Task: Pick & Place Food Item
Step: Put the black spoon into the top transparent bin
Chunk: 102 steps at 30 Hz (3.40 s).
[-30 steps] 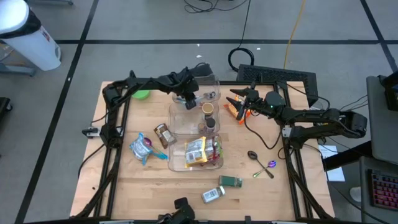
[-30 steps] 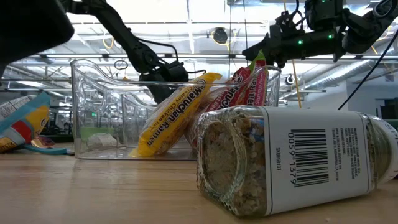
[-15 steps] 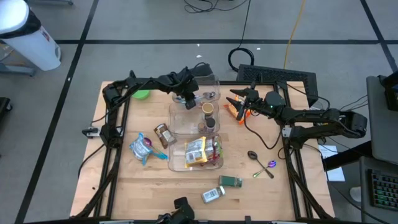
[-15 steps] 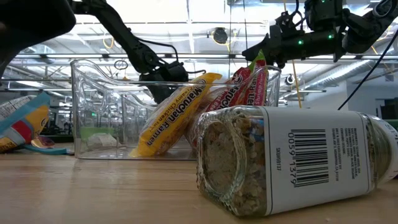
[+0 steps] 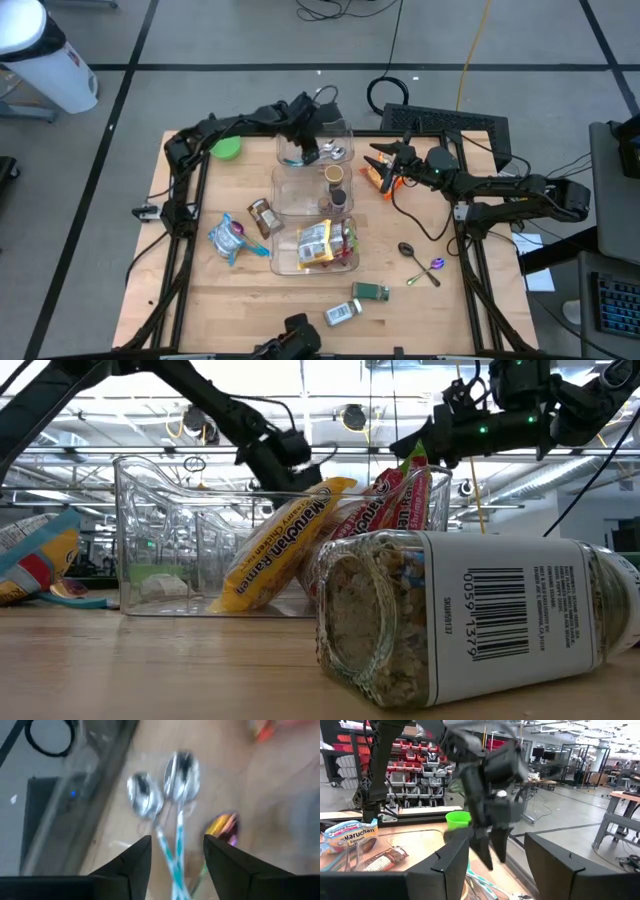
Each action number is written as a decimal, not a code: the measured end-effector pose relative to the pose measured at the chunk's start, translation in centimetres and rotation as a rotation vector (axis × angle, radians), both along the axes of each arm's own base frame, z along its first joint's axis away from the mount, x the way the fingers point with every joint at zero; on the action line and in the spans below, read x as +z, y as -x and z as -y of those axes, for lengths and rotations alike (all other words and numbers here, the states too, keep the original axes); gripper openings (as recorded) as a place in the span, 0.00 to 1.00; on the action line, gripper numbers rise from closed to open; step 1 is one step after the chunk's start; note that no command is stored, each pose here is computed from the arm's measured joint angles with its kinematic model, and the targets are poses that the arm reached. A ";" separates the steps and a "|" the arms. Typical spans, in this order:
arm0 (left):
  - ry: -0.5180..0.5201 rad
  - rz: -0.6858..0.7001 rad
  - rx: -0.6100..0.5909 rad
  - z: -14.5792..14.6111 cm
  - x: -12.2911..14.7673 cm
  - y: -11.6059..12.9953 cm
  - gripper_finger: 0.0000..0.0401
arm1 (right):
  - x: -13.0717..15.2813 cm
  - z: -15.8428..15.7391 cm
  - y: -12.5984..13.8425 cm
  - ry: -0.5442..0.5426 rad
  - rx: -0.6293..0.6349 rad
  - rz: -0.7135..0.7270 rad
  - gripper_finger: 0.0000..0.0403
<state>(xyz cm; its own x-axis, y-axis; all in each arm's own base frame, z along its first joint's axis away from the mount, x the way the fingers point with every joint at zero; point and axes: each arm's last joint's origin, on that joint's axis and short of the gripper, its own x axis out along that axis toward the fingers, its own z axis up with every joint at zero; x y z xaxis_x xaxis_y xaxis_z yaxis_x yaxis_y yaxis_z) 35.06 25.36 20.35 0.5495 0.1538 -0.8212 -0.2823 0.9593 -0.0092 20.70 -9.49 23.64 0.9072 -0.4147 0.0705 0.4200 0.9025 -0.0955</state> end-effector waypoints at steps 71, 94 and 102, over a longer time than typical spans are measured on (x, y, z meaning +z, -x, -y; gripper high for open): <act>-0.086 0.863 -0.346 19.9 9.1 4.5 0.38 | -0.1 0.0 0.0 -0.005 -0.001 -0.015 0.46; -0.310 0.975 -0.157 20.8 7.1 16.1 0.38 | 0.0 0.0 0.0 0.000 -0.001 -0.003 0.46; -0.216 0.975 -0.117 21.2 3.2 17.1 0.38 | -0.1 0.0 0.0 -0.001 0.000 -0.007 0.46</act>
<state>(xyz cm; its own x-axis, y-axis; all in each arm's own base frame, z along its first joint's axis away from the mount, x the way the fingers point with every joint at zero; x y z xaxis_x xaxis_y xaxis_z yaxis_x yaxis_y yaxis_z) 17.91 4.20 23.60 0.9883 0.1485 0.0345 -0.1482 0.9889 -0.0088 20.70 -9.49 23.58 0.9076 -0.4149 0.0636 0.4194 0.9026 -0.0972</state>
